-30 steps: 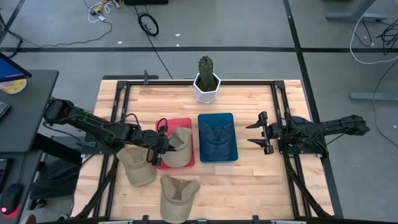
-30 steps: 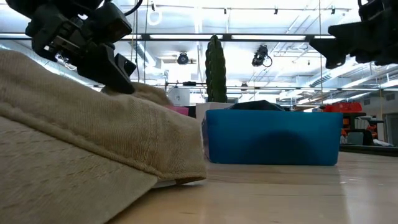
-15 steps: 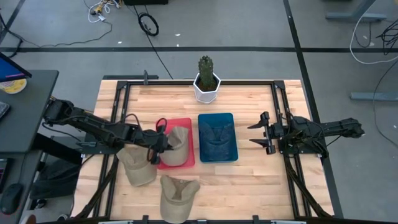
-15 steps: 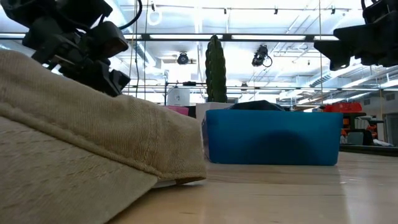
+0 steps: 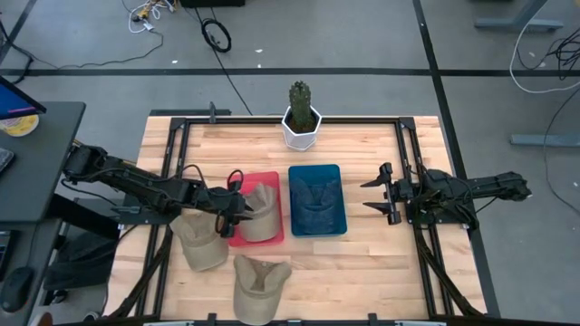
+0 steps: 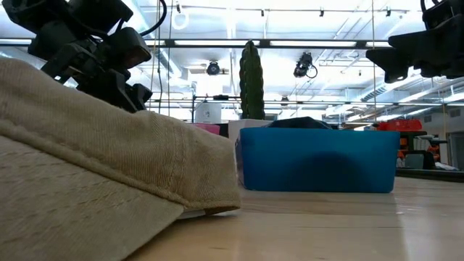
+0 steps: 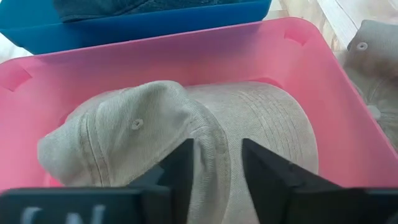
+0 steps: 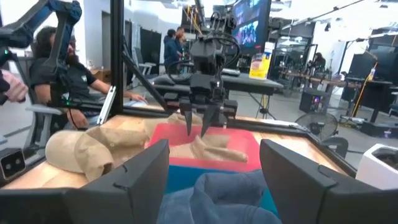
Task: Pick & Place hat
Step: Put the bottom brown cap into the red bin
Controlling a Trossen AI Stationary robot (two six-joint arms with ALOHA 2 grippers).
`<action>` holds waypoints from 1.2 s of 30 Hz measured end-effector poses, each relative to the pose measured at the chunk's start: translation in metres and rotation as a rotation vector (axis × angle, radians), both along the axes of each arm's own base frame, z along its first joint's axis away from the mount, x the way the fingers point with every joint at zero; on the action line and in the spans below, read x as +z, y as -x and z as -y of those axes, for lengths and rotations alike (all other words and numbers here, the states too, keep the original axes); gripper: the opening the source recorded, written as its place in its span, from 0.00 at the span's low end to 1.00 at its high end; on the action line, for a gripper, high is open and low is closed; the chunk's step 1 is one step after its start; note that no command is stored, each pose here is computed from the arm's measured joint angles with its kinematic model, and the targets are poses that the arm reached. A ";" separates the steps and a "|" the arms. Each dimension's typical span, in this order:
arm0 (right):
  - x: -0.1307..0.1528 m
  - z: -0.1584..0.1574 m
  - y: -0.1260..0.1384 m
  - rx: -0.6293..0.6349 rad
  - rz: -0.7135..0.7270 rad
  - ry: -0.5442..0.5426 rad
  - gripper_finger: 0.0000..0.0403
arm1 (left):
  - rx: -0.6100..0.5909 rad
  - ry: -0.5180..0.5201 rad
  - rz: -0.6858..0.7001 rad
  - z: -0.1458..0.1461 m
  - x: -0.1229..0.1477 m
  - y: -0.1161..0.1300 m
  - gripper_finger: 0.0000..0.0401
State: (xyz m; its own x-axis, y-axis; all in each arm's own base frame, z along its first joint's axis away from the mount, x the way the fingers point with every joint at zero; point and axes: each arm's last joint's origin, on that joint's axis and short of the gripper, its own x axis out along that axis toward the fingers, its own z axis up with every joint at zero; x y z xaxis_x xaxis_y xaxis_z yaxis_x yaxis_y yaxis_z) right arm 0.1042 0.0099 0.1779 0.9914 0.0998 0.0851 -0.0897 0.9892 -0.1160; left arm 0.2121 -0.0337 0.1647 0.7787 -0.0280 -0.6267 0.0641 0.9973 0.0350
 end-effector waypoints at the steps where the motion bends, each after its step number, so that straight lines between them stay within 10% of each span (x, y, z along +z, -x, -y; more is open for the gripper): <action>1: -0.001 0.000 0.000 0.000 -0.010 0.002 0.63 | 0.000 0.000 0.000 0.000 0.000 0.000 0.39; 9: -0.009 0.000 0.003 0.000 -0.088 0.015 0.63 | 0.004 0.015 0.058 -0.001 0.011 0.004 0.56; 36: -0.009 0.001 0.007 -0.007 -0.075 0.024 0.63 | -0.200 0.001 0.345 0.040 0.092 0.015 0.54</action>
